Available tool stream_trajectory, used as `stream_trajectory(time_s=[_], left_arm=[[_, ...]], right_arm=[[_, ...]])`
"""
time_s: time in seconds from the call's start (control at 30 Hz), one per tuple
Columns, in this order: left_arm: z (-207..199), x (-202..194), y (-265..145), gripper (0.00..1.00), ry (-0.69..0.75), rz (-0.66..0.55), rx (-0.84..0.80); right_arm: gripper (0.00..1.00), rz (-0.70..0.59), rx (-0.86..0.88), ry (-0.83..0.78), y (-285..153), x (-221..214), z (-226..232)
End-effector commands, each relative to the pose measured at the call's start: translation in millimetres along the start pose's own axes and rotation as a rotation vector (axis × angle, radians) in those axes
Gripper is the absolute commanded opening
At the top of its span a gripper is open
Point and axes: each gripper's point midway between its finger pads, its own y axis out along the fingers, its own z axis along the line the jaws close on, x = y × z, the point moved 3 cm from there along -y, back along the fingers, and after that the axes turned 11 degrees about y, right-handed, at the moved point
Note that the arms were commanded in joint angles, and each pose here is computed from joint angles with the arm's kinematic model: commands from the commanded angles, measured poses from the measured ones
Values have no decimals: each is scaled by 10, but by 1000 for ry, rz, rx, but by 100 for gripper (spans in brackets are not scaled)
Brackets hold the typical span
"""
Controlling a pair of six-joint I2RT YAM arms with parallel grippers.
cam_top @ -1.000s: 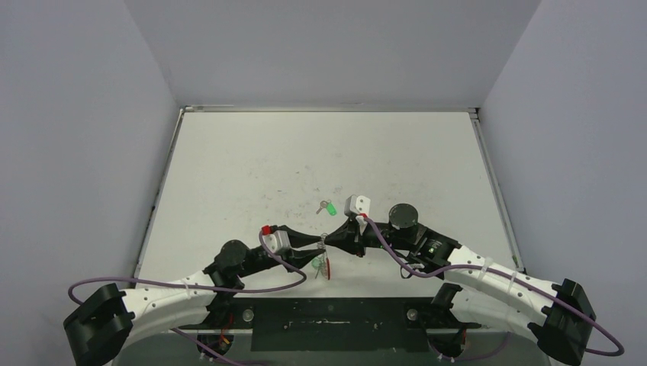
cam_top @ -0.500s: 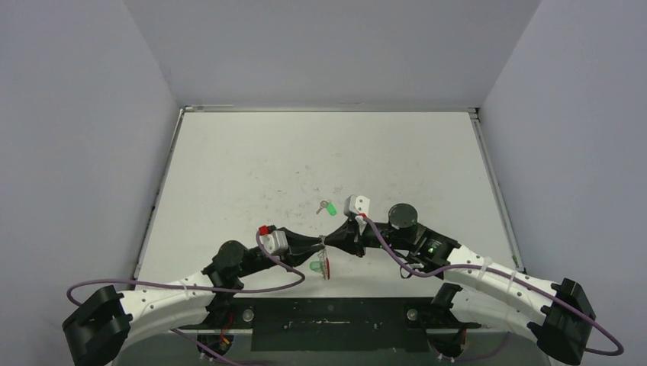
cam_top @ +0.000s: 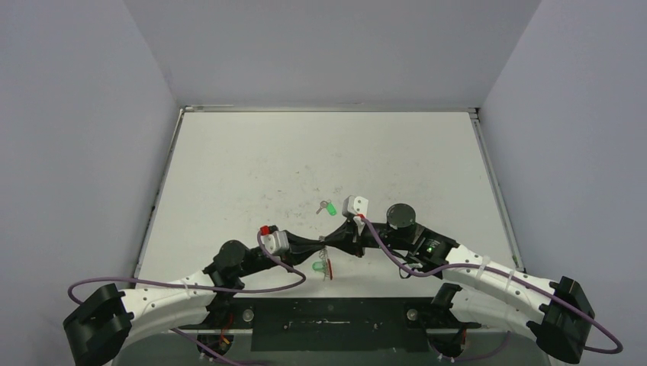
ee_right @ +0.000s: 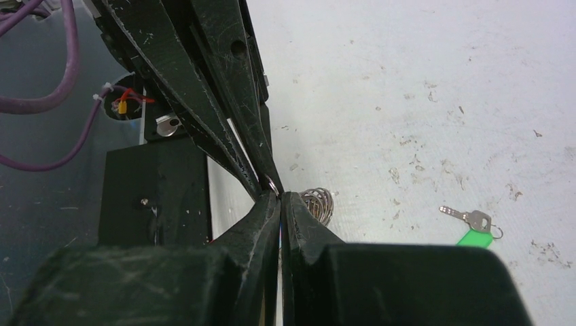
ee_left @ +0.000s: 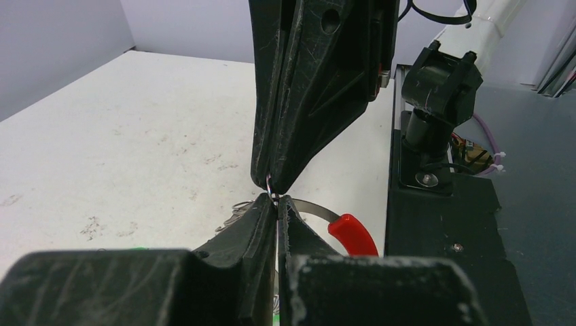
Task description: Put the keys on the keyring
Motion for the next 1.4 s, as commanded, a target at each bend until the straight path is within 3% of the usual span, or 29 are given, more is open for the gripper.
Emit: stream_trajectory(time_s=[0.0,0.13,0.33,0.5,0.6,0.77,0.93,1.03,1.27,1.37], left_arm=[[101,247,79,0,29,-73,39],[118,218,54,0,30,-57,55],[136,191,0,0,48,-37,74],[139,158,-60,0,73,-12,79],[120,124,-95,0,118,17,57],[64,89,-171,0,242,53,-10],[95,94,-273,0,275,109,4],[114,92,-358,0,274,143,25],[172,158,-522,0,276,185,84],[179,190,-536,0,272,165,100]], right_arm=[[0,-73,37,-50,21,261,90],[0,-83,13,-50,8,277,61],[47,-124,-13,-43,-29,374,53],[63,-198,-44,-50,-110,499,57],[78,-256,-98,-39,-181,578,13],[99,-323,-304,71,-295,632,-260],[100,-345,-659,261,-478,605,-765],[100,-277,-836,344,-528,505,-1040],[98,-30,-991,523,-328,120,-1662],[88,47,-1057,593,-269,-55,-1894]])
